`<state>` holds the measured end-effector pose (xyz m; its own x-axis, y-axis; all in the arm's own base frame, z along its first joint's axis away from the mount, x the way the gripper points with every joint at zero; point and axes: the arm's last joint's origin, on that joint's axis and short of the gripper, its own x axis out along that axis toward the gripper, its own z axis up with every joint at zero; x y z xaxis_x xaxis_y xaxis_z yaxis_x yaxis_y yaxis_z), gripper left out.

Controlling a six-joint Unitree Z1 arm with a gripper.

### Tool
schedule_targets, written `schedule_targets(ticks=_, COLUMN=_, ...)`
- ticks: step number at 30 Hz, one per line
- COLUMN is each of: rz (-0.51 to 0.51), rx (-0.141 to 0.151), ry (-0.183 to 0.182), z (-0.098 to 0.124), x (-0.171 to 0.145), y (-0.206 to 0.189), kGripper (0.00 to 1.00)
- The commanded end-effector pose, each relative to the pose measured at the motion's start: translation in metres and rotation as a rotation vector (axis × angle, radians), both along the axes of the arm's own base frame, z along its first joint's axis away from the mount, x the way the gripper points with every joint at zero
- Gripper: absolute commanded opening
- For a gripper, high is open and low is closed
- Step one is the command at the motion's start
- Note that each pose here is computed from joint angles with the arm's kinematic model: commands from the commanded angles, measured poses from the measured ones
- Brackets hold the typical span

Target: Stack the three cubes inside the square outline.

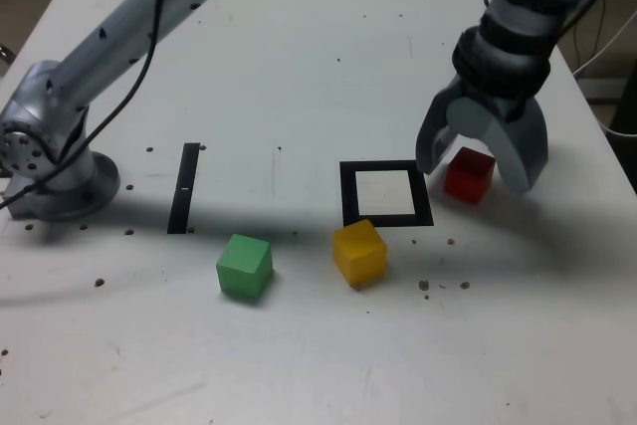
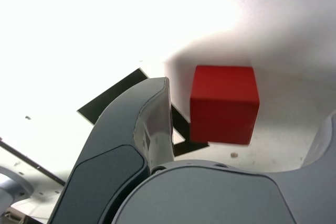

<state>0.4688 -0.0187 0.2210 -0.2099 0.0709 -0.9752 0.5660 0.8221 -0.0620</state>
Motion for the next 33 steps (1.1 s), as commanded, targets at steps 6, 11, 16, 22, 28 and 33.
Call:
schedule_targets(ticks=6, rz=0.008, rx=0.005, ry=0.021, z=-0.0082, x=0.0019, y=-0.0006, kGripper=0.91)
schedule_targets(ticks=11, rz=0.016, rx=0.027, ry=0.026, z=-0.0077, x=0.0011, y=-0.0010, kGripper=0.62)
schedule_targets(ticks=16, rz=0.008, rx=0.032, ry=0.013, z=-0.0058, x=0.0021, y=-0.0056, kGripper=0.38)
schedule_targets(ticks=22, rz=0.006, rx=0.029, ry=0.019, z=-0.0069, x=0.0015, y=-0.0068, kGripper=0.37)
schedule_targets(ticks=28, rz=0.007, rx=0.029, ry=0.019, z=-0.0065, x=0.0013, y=-0.0068, kGripper=0.37)
schedule_targets(ticks=33, rz=0.006, rx=0.029, ry=0.020, z=-0.0067, x=0.0011, y=-0.0068, kGripper=0.37)
